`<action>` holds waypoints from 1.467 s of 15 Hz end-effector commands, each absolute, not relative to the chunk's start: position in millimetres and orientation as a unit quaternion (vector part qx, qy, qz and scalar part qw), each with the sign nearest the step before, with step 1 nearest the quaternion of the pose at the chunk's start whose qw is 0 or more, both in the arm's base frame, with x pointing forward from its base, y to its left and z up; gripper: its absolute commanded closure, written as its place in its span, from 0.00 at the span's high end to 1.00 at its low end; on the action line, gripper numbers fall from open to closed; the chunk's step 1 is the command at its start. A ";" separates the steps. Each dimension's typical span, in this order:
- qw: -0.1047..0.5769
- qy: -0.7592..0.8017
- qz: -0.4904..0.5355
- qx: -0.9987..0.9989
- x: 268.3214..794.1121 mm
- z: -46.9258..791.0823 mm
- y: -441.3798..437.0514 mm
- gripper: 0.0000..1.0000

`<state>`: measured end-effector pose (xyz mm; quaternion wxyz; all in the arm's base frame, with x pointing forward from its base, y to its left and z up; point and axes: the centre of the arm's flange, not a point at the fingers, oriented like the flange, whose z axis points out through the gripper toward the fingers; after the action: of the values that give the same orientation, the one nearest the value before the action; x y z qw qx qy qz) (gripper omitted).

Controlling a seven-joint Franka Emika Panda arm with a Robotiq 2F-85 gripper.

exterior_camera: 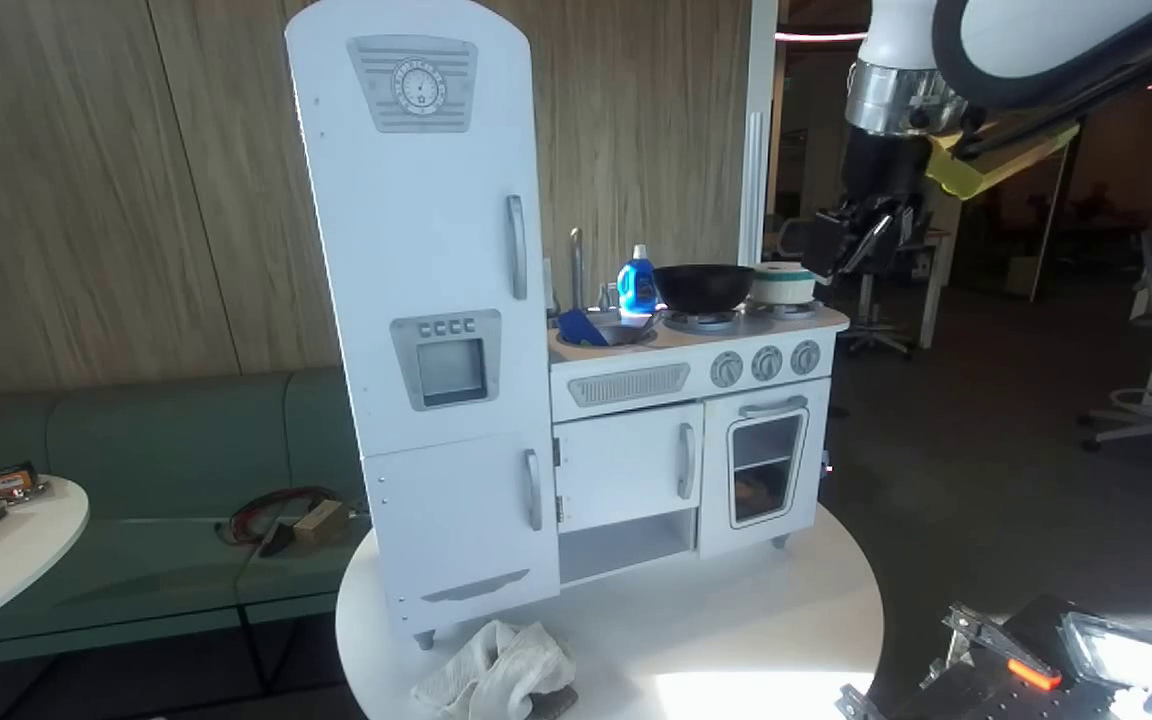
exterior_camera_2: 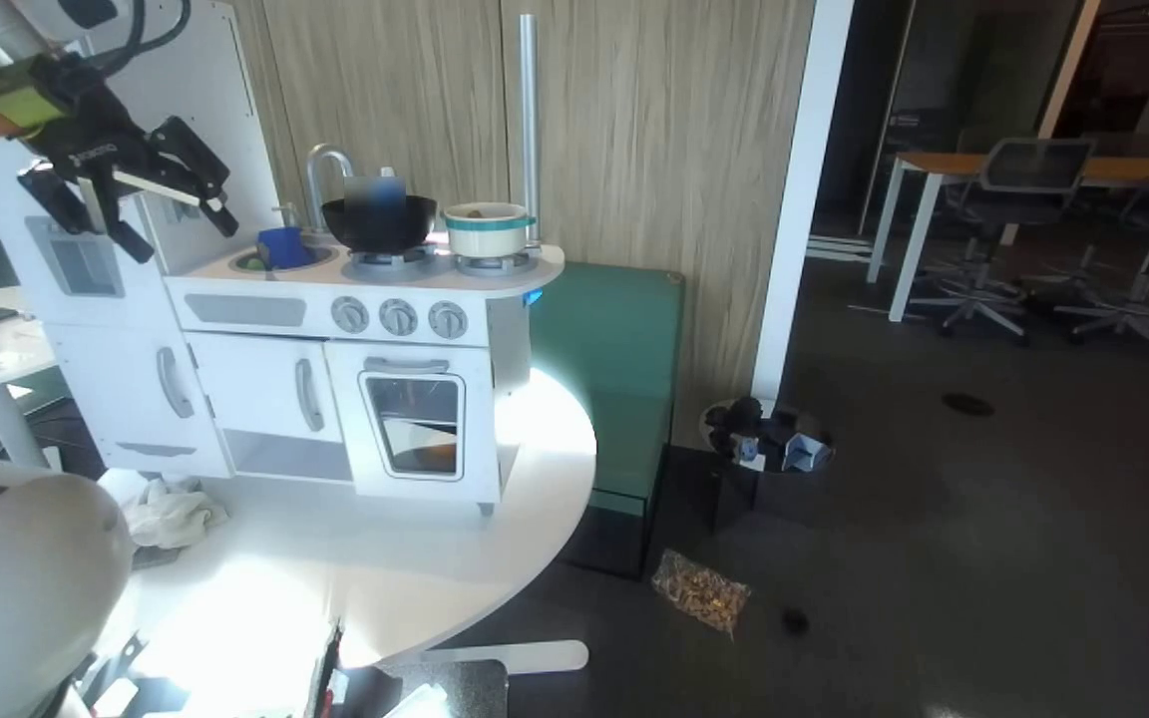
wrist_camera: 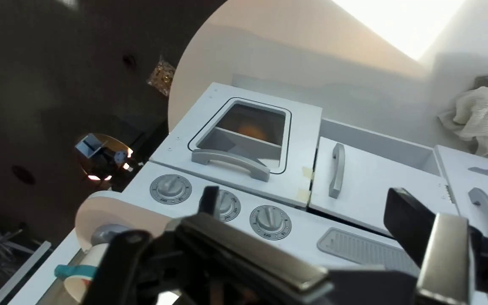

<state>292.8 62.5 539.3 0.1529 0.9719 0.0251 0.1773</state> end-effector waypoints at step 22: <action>0.143 -0.129 0.224 0.955 485.8 603.4 -198.8 1.00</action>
<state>459.3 -182.6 591.6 0.1606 0.9551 -0.1324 0.2111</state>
